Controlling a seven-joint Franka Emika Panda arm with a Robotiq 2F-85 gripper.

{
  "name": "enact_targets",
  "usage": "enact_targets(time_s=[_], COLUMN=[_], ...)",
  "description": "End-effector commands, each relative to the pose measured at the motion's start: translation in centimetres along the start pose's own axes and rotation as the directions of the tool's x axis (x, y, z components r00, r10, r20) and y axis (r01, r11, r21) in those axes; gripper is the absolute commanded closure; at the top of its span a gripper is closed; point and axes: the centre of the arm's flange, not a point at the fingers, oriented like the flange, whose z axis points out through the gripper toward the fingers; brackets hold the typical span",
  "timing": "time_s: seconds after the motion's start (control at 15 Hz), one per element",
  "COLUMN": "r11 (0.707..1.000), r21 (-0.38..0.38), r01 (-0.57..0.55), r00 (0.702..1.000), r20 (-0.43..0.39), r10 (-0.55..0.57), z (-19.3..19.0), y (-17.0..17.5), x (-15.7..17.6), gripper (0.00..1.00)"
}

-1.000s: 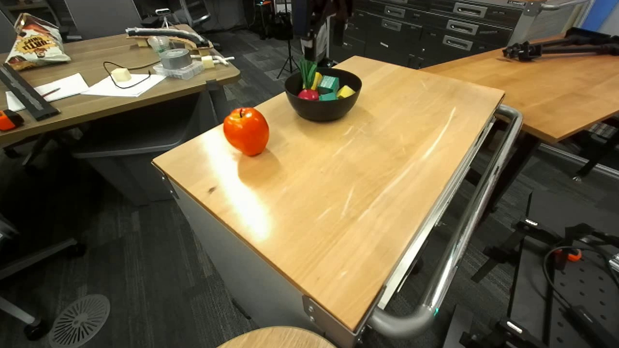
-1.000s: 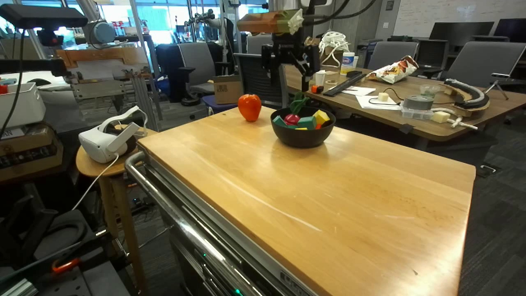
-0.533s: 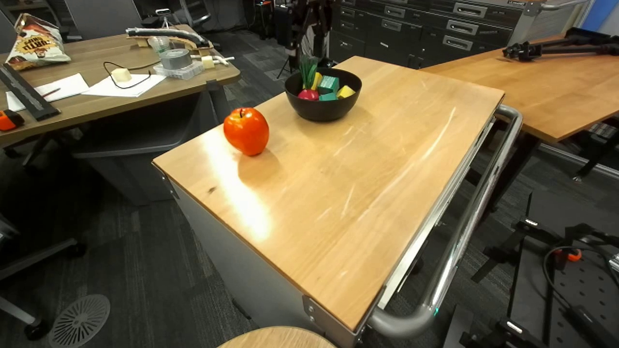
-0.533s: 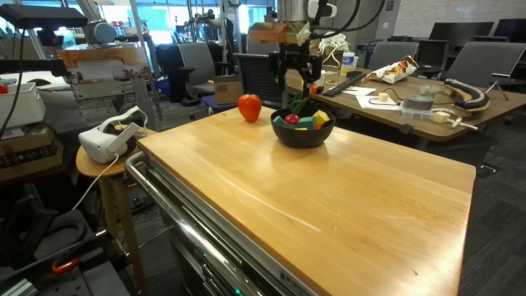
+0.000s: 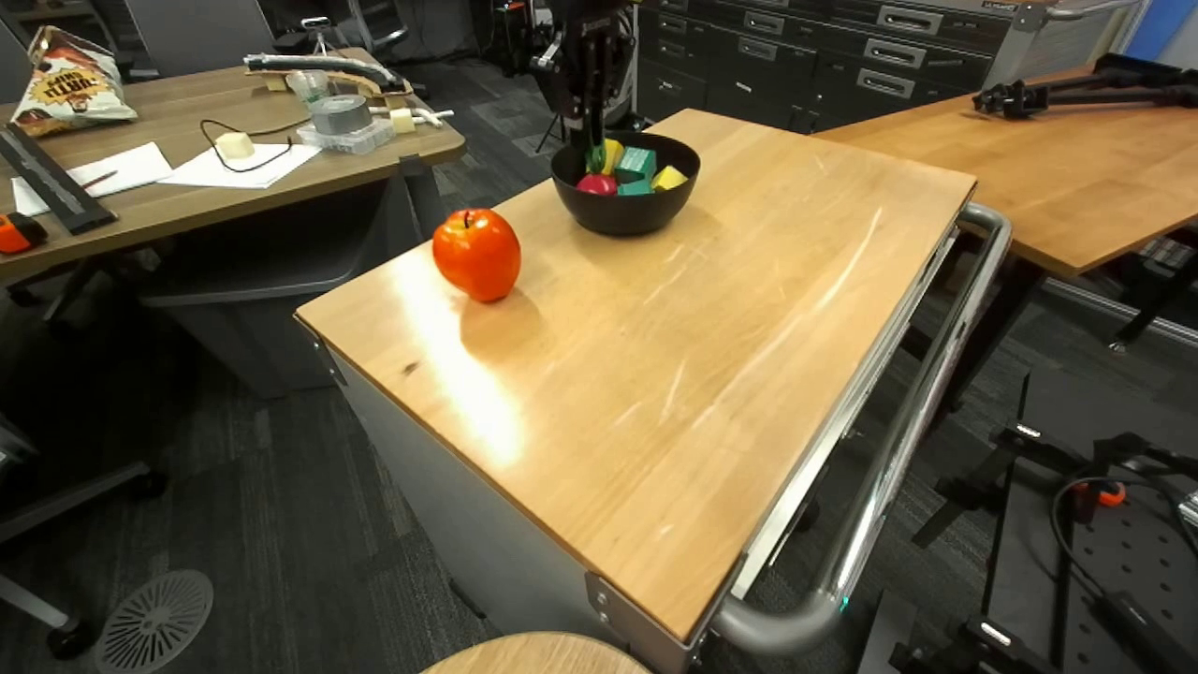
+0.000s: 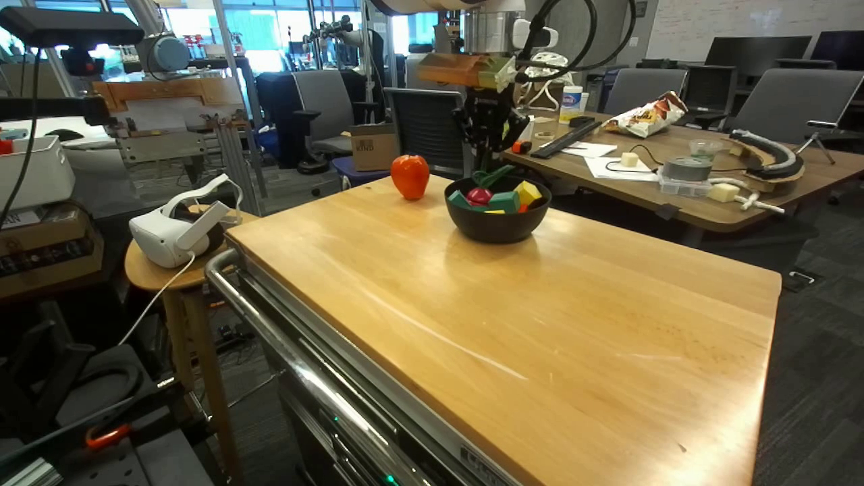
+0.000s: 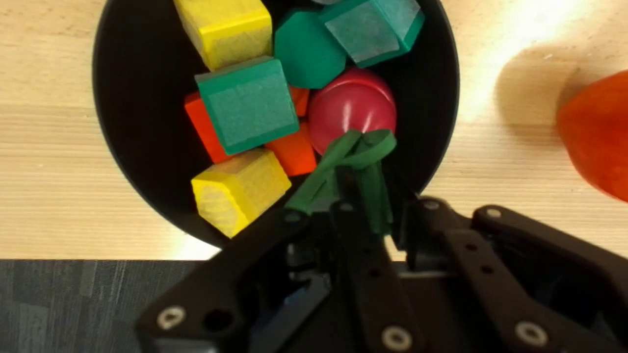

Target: Take most of the objects from the bowl one at a time and put them on the table, then move the apple to the right, then take the block from the bowl and put it on the table

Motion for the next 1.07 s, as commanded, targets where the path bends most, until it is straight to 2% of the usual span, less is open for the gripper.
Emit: enact_targets(time_s=[0.0, 0.33, 0.53, 0.8, 0.93, 1.0], r11=[1.0, 1.0, 0.997, 0.974, 0.943, 0.933], r21=[0.003, -0.02, -0.049, -0.11, -0.159, -0.174], r01=[-0.007, -0.018, -0.063, -0.2, -0.291, -0.316], r00=[1.0, 1.0, 0.992, 0.955, 0.929, 0.925], r20=[-0.001, -0.023, -0.11, -0.245, -0.282, -0.273], r10=[0.007, 0.017, 0.057, 0.168, 0.239, 0.263], z=[-0.6, -3.0, -7.4, -14.3, -15.8, -15.6], y=[0.5, 2.0, 4.4, 9.3, 11.2, 11.8], x=[1.4, 0.3, -1.8, -3.7, -3.1, -2.4], gripper=[1.0, 0.98, 0.98, 0.98, 0.98, 0.98])
